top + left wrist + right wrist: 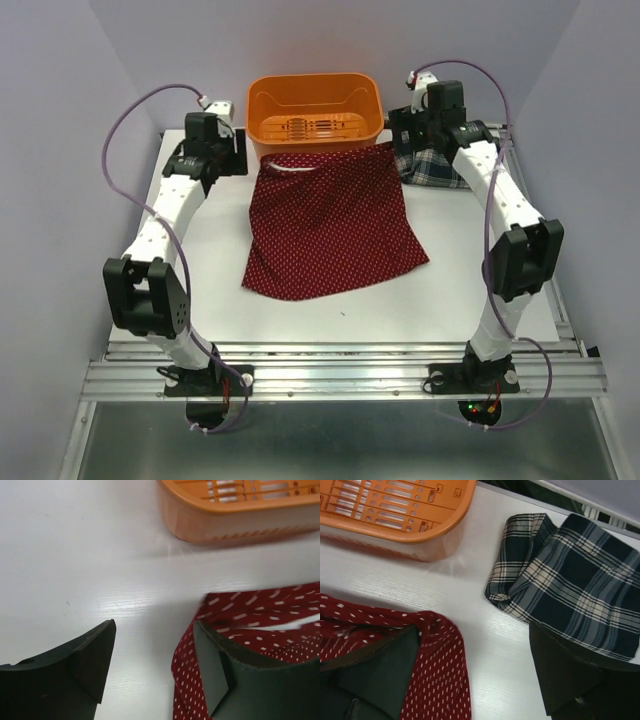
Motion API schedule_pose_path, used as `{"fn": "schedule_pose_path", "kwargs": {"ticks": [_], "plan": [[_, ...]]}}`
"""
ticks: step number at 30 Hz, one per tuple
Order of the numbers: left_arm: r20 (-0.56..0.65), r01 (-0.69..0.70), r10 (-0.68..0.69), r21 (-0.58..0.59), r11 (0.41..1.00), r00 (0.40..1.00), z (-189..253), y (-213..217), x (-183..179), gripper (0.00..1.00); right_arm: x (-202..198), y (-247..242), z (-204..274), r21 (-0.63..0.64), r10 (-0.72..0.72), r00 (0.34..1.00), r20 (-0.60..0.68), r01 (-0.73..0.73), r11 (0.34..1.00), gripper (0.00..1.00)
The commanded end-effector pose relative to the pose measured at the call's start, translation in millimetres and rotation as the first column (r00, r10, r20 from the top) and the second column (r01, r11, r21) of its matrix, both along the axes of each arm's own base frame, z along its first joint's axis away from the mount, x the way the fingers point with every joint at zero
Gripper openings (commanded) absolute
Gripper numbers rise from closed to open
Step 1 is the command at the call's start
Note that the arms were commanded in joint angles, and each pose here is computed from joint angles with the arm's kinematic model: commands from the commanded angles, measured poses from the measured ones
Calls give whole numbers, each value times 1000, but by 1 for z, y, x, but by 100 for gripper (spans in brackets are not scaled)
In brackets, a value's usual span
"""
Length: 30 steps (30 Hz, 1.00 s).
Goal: Fold and stack the skirts
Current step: Flatten the skirt out
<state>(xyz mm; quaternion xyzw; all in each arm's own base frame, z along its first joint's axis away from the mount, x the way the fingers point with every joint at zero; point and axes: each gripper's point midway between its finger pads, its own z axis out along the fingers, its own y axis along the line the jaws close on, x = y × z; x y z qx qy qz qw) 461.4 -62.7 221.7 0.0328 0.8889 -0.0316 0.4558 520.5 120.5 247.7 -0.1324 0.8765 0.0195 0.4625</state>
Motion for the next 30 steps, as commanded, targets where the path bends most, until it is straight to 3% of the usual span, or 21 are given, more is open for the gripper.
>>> {"fn": "schedule_pose_path", "kwargs": {"ticks": [1,3,4,7,10,13,15,16,19,23,26,30], "plan": [[179,-11,15,-22,1000,984,66,17,-22,75,-13,-17,39,-6,25,995,97,-24,1000,95],[154,-1,5,-28,1000,988,47,16,-34,79,-24,-19,25,-14,30,998,60,-29,999,100],[139,8,-3,-38,999,990,41,14,-41,93,-30,-19,6,1,48,999,14,-48,999,100],[132,42,-35,-48,998,991,37,10,-55,93,-36,-16,2,18,62,998,0,-62,998,99],[173,142,-131,-51,989,976,35,-2,-72,79,-45,-13,8,36,107,994,10,-107,994,78],[255,251,-235,-30,968,938,56,-15,-79,71,-57,-10,12,48,133,991,6,-133,990,68],[275,343,-320,-37,939,906,61,-30,-81,60,-65,-9,-1,49,154,988,-23,-153,987,56],[266,400,-373,-54,915,889,55,-43,-80,48,-68,-7,-6,55,172,985,-33,-170,984,55],[243,501,-482,-18,866,842,44,-65,-69,51,-75,2,-36,52,261,962,-83,-258,965,51],[212,595,-601,98,798,771,37,-99,-48,56,-63,7,-72,92,245,954,-172,-232,968,41],[143,600,-608,96,794,781,13,-109,-24,56,-52,18,-93,144,255,943,-212,-228,963,41],[-47,652,-650,79,754,758,-47,-121,-32,55,-51,14,-122,134,229,934,-274,-199,971,43]]}}
